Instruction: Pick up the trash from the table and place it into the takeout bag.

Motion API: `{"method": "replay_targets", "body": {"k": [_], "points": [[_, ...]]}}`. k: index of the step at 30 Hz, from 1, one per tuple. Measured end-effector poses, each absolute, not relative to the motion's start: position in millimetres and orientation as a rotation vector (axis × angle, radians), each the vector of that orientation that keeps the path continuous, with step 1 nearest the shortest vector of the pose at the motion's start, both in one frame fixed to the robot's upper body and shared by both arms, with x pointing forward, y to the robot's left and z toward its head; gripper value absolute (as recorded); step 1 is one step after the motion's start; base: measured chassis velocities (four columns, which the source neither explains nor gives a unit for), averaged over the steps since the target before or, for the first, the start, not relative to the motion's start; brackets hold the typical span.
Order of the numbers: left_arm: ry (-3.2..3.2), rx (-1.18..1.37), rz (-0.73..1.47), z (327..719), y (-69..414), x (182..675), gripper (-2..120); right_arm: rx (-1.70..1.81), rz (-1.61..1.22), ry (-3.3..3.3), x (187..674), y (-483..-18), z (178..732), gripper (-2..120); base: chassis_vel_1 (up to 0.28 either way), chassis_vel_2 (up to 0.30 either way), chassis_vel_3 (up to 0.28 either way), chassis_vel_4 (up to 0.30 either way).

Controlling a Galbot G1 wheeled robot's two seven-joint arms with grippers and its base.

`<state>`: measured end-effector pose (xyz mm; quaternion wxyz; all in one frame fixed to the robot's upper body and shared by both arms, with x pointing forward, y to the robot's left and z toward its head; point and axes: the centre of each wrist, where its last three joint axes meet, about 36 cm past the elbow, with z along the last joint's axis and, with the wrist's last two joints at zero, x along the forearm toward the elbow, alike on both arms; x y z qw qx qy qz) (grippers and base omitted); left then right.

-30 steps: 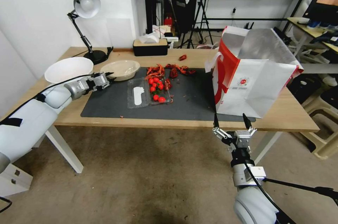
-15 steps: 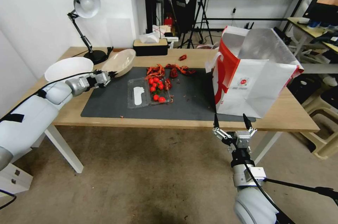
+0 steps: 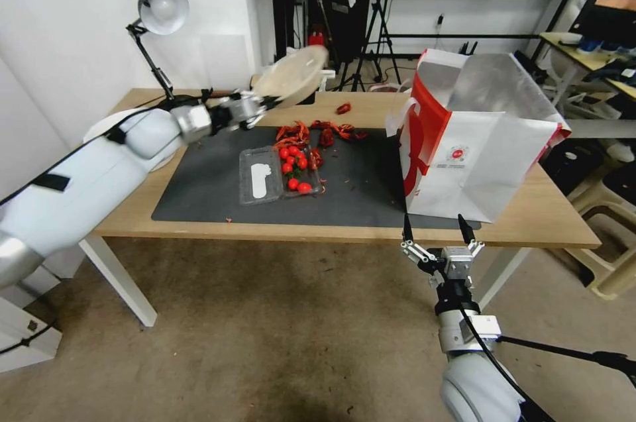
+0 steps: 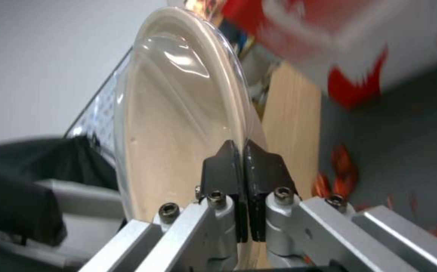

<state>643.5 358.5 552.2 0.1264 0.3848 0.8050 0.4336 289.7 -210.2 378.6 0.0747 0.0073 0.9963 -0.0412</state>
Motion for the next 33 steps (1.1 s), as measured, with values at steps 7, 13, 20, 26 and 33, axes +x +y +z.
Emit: {"method": "replay_targets", "body": {"k": [7,13,20,26,33], "points": [[2.138,1.267,1.162,645.0,244.4,658.4,0,0.039,-0.127,2.982,287.1,-213.3,382.1,100,0.0,0.0,0.0,0.0],[2.043,1.37,1.114,686.9,169.1,661.0,0,0.043,-0.124,2.978,287.3,-213.2,383.1,100,0.0,0.0,0.0,0.0],[1.938,1.468,1.078,702.7,87.2,661.7,0,0.056,-0.117,2.973,287.5,-212.7,384.4,100,0.0,0.0,0.0,0.0],[1.883,1.531,1.077,697.4,35.7,664.0,0,0.072,-0.114,2.967,287.3,-213.8,386.5,100,0.0,0.0,0.0,0.0],[1.884,1.558,1.076,682.5,22.7,668.3,0,0.076,-0.111,2.966,287.3,-213.9,385.3,100,0.0,0.0,0.0,0.0]]}}
